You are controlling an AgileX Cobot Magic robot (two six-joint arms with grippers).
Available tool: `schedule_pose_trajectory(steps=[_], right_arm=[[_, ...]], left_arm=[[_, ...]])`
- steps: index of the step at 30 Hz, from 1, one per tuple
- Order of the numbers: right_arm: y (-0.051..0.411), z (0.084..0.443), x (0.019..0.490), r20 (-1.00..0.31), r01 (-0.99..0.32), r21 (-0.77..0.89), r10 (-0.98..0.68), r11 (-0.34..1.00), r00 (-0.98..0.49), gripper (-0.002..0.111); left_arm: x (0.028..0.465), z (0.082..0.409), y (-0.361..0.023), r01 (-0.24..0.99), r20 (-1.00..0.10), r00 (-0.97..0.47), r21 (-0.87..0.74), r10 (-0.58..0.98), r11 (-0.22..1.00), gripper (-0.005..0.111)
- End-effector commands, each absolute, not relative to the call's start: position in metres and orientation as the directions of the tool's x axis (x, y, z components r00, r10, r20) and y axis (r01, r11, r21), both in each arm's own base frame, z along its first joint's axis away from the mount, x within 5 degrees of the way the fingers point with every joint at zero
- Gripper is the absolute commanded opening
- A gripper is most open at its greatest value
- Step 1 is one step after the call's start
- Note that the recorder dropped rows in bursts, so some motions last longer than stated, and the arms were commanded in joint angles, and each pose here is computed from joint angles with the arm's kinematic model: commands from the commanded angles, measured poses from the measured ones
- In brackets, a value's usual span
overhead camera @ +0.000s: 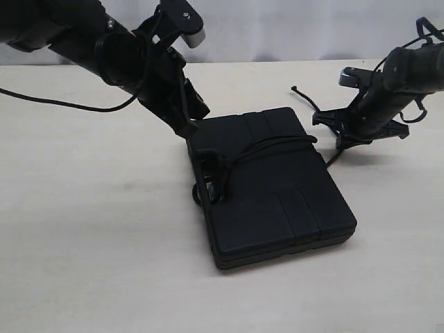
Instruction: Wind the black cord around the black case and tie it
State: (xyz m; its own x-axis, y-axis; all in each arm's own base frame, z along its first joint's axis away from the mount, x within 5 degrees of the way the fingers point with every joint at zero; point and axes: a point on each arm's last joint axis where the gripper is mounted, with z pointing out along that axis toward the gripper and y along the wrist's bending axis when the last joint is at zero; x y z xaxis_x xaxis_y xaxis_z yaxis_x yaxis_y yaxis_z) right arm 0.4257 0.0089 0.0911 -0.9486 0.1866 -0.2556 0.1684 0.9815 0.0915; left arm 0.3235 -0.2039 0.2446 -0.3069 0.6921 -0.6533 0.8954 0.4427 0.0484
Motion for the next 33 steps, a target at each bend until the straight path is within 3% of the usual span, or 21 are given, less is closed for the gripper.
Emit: schedule_pose_trajectory(steps=[1,4,8,12,14,18,20,31,33], right_arm=[[0.004,0.044,0.411,-0.144,0.126,0.044,0.131,0.991,-0.981,0.004],[0.008,0.045,0.411,-0.211,0.1,0.046,0.107,0.994,-0.972,0.004],[0.015,0.049,0.409,-0.315,0.059,0.057,0.074,0.997,-0.946,0.004],[0.016,0.053,0.404,-0.391,0.038,0.05,0.055,0.998,-0.919,0.004],[0.016,0.055,0.402,-0.416,0.031,0.047,0.048,0.998,-0.908,0.004],[0.016,0.06,0.395,-0.423,-0.004,0.031,0.01,1.0,-0.906,0.004],[0.016,0.06,0.39,-0.441,-0.003,0.029,0.01,1.0,-0.897,0.004],[0.015,0.071,0.381,-0.495,-0.018,0.017,-0.007,1.0,-0.869,0.004],[0.015,0.074,0.381,-0.505,-0.018,0.017,-0.007,1.0,-0.863,0.004]], left_arm=[[0.33,0.234,-0.21,0.903,-0.675,-0.28,0.056,0.682,0.426,0.018],[0.329,0.227,-0.218,0.941,-0.703,-0.197,0.059,0.683,0.333,0.018],[0.323,0.221,-0.235,0.98,-0.742,0.036,0.158,0.67,0.123,0.018],[0.319,0.213,-0.25,0.977,-0.754,0.128,0.206,0.645,0.047,0.018],[0.316,0.204,-0.26,0.977,-0.761,0.157,0.214,0.629,0.015,0.025],[0.322,0.18,-0.273,0.961,-0.733,0.174,0.272,0.658,0.049,0.047],[0.328,0.172,-0.274,0.942,-0.7,0.154,0.316,0.698,0.108,0.051],[0.334,0.146,-0.276,0.939,-0.671,0.116,0.315,0.732,0.14,0.051],[0.331,0.147,-0.278,0.947,-0.688,0.111,0.292,0.717,0.133,0.046]])
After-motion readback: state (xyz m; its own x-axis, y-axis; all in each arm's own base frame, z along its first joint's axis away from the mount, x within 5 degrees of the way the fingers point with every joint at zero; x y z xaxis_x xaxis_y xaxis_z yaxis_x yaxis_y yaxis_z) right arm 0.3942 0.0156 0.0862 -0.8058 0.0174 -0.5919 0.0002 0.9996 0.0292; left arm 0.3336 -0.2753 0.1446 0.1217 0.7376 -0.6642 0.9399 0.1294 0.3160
